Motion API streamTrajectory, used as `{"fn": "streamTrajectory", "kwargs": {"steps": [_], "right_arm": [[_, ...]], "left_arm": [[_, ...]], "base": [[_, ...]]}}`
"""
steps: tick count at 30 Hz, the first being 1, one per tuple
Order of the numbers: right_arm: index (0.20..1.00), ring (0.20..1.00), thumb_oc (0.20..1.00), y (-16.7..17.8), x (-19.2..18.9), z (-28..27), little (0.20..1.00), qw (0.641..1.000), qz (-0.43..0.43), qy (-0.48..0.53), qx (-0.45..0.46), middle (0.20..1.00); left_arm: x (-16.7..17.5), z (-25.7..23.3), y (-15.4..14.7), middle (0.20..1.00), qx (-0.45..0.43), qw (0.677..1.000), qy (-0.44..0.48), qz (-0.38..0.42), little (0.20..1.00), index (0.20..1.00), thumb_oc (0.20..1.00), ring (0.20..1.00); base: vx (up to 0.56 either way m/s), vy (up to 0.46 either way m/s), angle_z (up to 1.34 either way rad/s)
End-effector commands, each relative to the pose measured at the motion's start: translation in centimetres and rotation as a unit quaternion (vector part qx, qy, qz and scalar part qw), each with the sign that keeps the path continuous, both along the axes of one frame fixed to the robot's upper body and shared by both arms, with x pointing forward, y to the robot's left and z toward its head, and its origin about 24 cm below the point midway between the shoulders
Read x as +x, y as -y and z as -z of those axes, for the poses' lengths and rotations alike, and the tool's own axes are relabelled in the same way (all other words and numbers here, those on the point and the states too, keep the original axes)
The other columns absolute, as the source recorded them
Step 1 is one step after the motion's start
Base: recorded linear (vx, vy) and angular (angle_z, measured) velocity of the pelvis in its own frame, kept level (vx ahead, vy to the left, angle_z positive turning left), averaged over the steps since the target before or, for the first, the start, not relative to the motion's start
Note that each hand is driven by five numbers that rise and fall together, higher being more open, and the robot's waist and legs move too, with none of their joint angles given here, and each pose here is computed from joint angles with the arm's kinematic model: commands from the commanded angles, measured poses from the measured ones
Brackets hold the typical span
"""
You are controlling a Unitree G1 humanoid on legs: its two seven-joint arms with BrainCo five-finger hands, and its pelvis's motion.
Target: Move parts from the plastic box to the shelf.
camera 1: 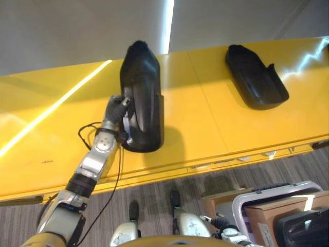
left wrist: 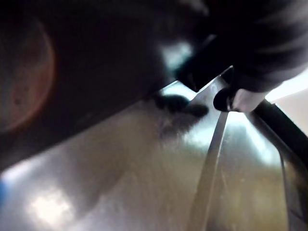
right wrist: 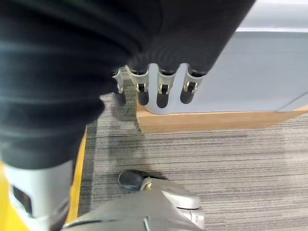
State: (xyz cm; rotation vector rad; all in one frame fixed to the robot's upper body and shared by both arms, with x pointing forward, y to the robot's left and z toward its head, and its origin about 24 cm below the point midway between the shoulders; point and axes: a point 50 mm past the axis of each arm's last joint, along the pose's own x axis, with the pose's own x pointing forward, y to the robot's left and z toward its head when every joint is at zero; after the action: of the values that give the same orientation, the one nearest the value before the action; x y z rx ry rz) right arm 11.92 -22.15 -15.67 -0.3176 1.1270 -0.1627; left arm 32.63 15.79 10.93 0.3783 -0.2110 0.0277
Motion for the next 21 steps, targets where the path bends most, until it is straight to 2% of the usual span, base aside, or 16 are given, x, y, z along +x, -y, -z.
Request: {"fn": "streamTrajectory", "kwargs": {"steps": [1, 5, 6, 9, 12, 18, 21], "right_arm": [[1.0, 1.0, 1.0, -1.1, 0.2, 0.1, 1.0, 0.999, -0.042, -0.004, 0.009, 1.0], [1.0, 1.0, 1.0, -1.1, 0.7, 0.0, 1.0, 0.998, -0.057, -0.001, 0.005, 1.0], [1.0, 1.0, 1.0, -0.5, 1.5, -0.4, 1.0, 0.998, -0.064, 0.012, -0.007, 1.0], [1.0, 1.0, 1.0, 0.8, 1.7, -0.7, 1.0, 0.998, -0.062, 0.014, -0.023, 1.0], [1.0, 1.0, 1.0, 2.9, 1.2, -1.1, 1.0, 0.998, -0.049, 0.005, -0.048, 1.0], [1.0, 1.0, 1.0, 4.1, -0.1, -1.0, 1.0, 0.998, -0.021, -0.013, -0.055, 1.0], [1.0, 1.0, 1.0, 4.0, -1.7, -0.5, 1.0, 0.998, -0.015, -0.038, -0.052, 1.0]], "left_arm": [[0.6, -2.5, -0.5, 1.0, 0.004, 0.999, 0.05, -0.003, 1.0, 1.0, 1.0, 1.0], [0.5, -2.4, -1.2, 1.0, 0.009, 0.999, 0.049, -0.016, 1.0, 1.0, 1.0, 1.0], [0.6, -2.6, -2.2, 1.0, 0.005, 0.998, 0.055, -0.041, 1.0, 1.0, 1.0, 1.0], [0.8, -2.9, -2.3, 1.0, -0.002, 0.997, 0.061, -0.046, 1.0, 1.0, 1.0, 1.0], [0.7, -2.6, -2.8, 1.0, -0.017, 0.997, 0.054, -0.056, 1.0, 1.0, 1.0, 1.0], [1.2, -3.8, -2.7, 1.0, -0.064, 0.993, 0.075, -0.071, 1.0, 1.0, 1.0, 1.0], [0.9, -4.3, -1.9, 1.0, -0.1, 0.99, 0.089, -0.055, 1.0, 1.0, 1.0, 1.0]], "base": [[-0.05, -0.096, -0.05], [-0.09, -0.132, -0.05], [-0.17, -0.193, -0.06], [-0.14, -0.109, -0.1], [-0.13, -0.034, 0.06], [-0.03, 0.102, -0.18], [-0.09, 0.148, 0.09]]}}
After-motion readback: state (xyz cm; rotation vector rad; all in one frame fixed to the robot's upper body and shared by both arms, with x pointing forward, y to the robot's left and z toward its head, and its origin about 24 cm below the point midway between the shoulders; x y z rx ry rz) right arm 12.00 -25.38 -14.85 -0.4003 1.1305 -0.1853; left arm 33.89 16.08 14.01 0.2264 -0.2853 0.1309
